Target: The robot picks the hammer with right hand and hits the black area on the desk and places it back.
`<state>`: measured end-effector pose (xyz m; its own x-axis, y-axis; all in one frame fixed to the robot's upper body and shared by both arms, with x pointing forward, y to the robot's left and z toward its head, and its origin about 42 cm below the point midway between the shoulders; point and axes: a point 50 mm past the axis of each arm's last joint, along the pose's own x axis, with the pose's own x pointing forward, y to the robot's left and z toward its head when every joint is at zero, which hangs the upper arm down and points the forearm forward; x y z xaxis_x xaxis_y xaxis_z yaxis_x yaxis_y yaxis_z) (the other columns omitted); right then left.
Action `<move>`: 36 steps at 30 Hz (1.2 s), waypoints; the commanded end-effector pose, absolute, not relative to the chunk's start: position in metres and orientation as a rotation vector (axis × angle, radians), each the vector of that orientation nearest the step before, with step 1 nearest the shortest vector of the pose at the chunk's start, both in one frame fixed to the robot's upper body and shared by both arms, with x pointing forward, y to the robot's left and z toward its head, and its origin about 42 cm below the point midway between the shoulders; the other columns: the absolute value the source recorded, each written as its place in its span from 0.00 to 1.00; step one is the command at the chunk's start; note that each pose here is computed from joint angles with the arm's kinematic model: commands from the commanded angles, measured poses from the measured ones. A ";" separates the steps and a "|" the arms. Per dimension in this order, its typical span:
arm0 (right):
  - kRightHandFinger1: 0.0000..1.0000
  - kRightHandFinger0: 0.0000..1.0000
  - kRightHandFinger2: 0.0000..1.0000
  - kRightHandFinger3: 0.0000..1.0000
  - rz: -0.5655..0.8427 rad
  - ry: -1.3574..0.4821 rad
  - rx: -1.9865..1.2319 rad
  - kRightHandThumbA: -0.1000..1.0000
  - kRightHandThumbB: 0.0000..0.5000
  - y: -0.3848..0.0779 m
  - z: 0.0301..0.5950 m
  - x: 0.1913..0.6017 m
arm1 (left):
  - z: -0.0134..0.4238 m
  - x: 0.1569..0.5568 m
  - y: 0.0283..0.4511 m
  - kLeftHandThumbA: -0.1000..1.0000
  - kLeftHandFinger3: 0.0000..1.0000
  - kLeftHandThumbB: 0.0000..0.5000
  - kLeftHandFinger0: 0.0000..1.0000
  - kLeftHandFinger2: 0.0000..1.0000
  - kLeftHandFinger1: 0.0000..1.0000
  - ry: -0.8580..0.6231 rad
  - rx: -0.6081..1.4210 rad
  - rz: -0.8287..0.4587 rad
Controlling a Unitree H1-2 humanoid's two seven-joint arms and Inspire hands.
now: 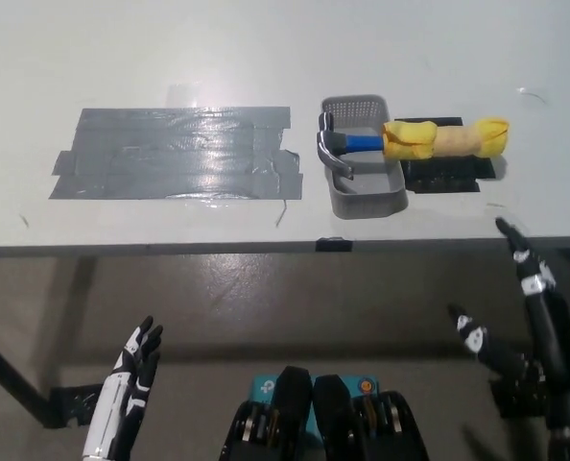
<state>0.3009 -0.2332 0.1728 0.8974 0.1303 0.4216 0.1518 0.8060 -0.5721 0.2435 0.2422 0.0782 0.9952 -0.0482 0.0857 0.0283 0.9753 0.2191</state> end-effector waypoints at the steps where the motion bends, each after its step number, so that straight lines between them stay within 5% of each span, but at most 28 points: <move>1: 1.00 1.00 1.00 1.00 -0.159 -0.594 -1.030 0.81 0.82 -0.237 0.226 0.338 | 0.086 0.244 0.241 0.98 1.00 0.13 1.00 1.00 1.00 -0.157 0.235 -0.056; 8: 1.00 1.00 1.00 1.00 -0.186 -0.611 -1.195 0.75 0.81 -0.226 0.238 0.386 | 0.084 0.243 0.242 0.98 1.00 0.14 1.00 1.00 1.00 -0.150 0.245 -0.051; 14: 1.00 1.00 1.00 1.00 -0.185 -0.566 -1.276 0.81 0.77 -0.213 0.235 0.419 | 0.084 0.240 0.242 1.00 1.00 0.14 1.00 1.00 1.00 -0.148 0.265 -0.057; 36: 1.00 1.00 1.00 1.00 -0.187 -0.534 -1.349 0.89 0.70 -0.174 0.245 0.470 | 0.085 0.238 0.242 0.99 1.00 0.09 1.00 1.00 1.00 -0.158 0.268 -0.055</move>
<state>0.4565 -0.1832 0.2145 0.9160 0.1818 0.3575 0.3120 0.2373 -0.9200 0.2405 0.2417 0.0775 0.9936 -0.0599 0.0961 0.0338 0.9668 0.2533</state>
